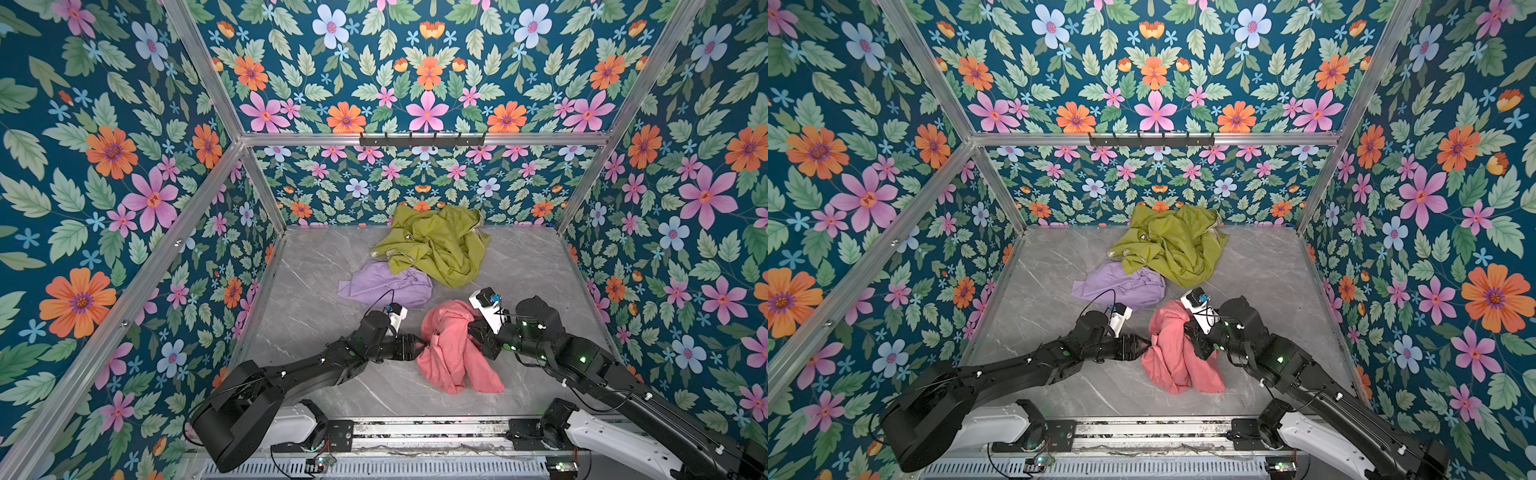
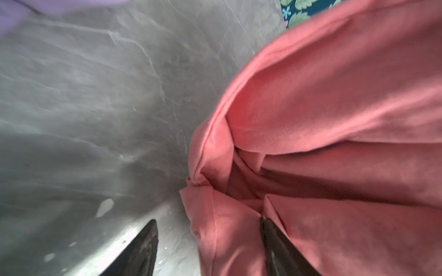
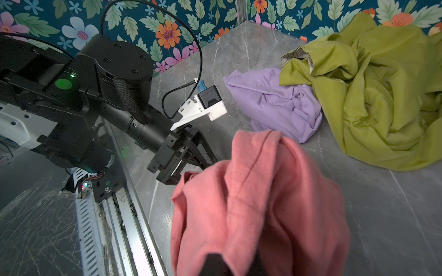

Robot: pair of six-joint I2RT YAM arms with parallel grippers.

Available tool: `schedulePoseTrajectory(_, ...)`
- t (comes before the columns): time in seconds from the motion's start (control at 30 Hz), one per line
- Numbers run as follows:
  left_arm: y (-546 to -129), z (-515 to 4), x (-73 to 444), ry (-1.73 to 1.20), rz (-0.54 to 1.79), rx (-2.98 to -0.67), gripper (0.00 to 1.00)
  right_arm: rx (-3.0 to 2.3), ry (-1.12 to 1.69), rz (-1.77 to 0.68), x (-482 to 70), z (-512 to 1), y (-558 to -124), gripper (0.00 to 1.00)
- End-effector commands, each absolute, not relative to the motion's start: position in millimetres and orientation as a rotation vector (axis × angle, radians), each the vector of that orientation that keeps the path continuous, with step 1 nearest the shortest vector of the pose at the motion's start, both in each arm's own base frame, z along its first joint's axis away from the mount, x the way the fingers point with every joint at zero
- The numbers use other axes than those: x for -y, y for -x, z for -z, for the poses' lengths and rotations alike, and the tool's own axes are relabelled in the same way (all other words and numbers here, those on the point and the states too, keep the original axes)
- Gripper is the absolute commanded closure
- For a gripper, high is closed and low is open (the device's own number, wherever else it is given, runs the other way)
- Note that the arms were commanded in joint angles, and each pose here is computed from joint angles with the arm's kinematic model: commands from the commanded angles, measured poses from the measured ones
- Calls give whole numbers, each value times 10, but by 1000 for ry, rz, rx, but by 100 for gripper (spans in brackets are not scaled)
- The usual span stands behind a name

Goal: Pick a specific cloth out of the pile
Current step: 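Lower the pink cloth onto the table nearer the robot with both grippers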

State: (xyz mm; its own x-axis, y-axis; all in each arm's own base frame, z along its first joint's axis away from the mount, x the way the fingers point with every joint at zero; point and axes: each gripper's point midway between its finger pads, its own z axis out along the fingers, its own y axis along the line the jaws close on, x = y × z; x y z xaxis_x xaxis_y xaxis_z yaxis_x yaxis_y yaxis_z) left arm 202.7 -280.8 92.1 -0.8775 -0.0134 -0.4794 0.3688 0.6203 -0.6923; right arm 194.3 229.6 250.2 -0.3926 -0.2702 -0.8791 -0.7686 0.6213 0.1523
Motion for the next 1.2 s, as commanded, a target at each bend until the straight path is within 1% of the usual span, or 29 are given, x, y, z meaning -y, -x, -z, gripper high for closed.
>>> schedulePoseTrajectory(0.0,-2091,-891,2720,-251,1105,-2398,30,-1914,829,-640,-2283,-2567,-2028,100)
schedulePoseTrajectory(0.13,-2089,-845,2594,-201,1064,-2423,30,-1921,881,-579,-2366,-2491,-2072,100)
schedulePoseTrajectory(0.23,-1995,-794,2469,-158,1065,-2446,30,-1906,946,-500,-2464,-2416,-2081,99)
schedulePoseTrajectory(0.33,-1946,-739,2299,-96,1025,-2469,30,-1915,976,-505,-2564,-2350,-2092,98)
schedulePoseTrajectory(0.43,-2006,-698,2072,18,941,-2492,30,-1906,1019,-492,-2694,-2268,-2076,97)
schedulePoseTrajectory(0.6,-2100,-710,1922,134,911,-2484,32,-1902,1117,-428,-3011,-1835,-2028,95)
schedulePoseTrajectory(0.67,-2098,-689,1854,158,869,-2499,32,-1907,1150,-454,-3176,-1683,-1969,92)
schedulePoseTrajectory(0.77,-2106,-682,1711,215,811,-2504,33,-1927,1165,-555,-3381,-1486,-1927,89)
schedulePoseTrajectory(0.93,-2119,-761,1597,261,800,-2468,33,-1995,1201,-690,-3623,-1139,-1828,83)
schedulePoseTrajectory(1.0,-2101,-738,1603,260,807,-2475,33,-2047,1217,-710,-3631,-947,-1782,78)
schedulePoseTrajectory(1.07,-2095,-714,1609,260,808,-2483,34,-2098,1222,-713,-3567,-746,-1725,76)
schedulePoseTrajectory(1.17,-2112,-721,1623,249,813,-2474,34,-2145,1205,-721,-3444,-608,-1682,74)
